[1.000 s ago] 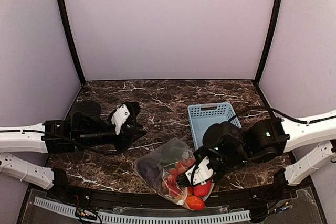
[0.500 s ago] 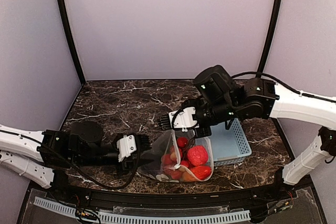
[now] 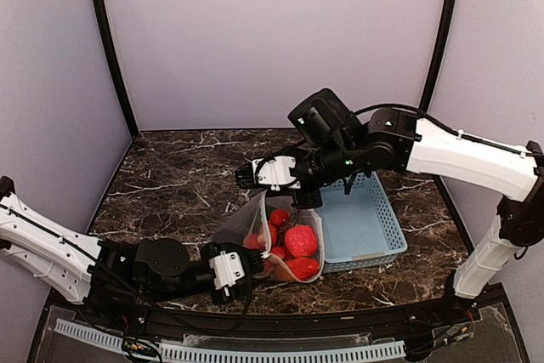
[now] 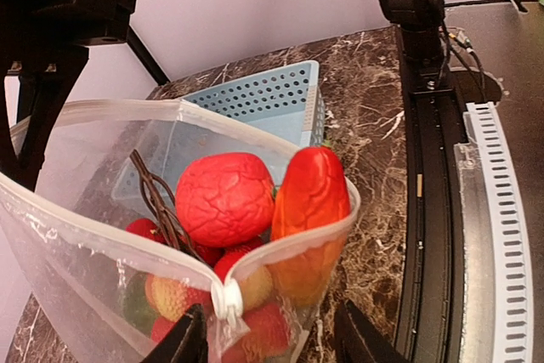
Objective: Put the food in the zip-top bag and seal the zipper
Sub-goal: Pick up the zipper food storage bag from the center of the board, then pass from the right arm to the left
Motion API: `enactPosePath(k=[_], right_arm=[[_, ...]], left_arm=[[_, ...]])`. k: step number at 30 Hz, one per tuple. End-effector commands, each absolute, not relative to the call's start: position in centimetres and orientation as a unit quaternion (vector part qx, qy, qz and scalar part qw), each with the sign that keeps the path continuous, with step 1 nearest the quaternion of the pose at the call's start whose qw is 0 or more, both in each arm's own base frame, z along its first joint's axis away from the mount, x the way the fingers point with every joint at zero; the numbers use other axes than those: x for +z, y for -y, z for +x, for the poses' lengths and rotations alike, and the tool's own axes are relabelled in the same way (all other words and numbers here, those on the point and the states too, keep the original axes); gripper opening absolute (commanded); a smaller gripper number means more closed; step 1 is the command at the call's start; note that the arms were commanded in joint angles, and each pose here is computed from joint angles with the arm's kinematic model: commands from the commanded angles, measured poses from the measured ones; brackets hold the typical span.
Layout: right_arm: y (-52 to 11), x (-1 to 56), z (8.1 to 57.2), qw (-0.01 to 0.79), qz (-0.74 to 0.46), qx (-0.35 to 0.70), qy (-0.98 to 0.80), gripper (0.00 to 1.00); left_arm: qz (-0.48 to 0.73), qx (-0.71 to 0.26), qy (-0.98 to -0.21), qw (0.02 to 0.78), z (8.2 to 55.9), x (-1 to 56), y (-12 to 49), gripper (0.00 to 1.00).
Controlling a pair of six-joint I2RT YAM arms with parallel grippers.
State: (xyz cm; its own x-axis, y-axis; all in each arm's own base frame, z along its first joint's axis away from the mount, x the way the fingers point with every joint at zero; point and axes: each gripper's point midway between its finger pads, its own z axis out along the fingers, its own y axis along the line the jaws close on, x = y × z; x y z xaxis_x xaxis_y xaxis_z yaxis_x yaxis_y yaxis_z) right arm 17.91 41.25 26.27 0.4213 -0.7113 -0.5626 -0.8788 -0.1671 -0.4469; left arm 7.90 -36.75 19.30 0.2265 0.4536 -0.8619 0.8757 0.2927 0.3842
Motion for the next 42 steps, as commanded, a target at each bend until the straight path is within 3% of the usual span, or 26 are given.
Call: enactPosePath(k=[1,8,16,25,36,42], right_arm=[[-42.1,28.1,18.3,0.392,-0.740,0.135,-0.530,0.00],[-42.3,28.3,18.5,0.390,-0.737,0.142,-0.534,0.00],[-42.3,28.2,18.5,0.388,-0.736,0.144,-0.536,0.00],[-42.8,28.4,19.0,0.387,-0.732,0.150,-0.540,0.00],[-42.8,28.6,18.7,0.383,-0.729,0.160,-0.544,0.00],[-42.8,28.8,18.8,0.385,-0.727,0.161,-0.545,0.00]], left_arm=[[0.532,-0.149,-0.591,0.588,9.5,19.7,37.3,0.50],[0.508,-0.039,-0.595,0.621,11.7,18.8,36.5,0.47],[0.479,-0.066,-0.603,0.635,11.7,19.1,34.6,0.43],[0.530,-0.117,-0.574,0.612,9.6,17.8,37.5,0.41],[0.467,-0.073,-0.603,0.643,12.3,18.5,37.3,0.28],[0.466,-0.070,-0.600,0.646,12.6,18.3,37.5,0.27]])
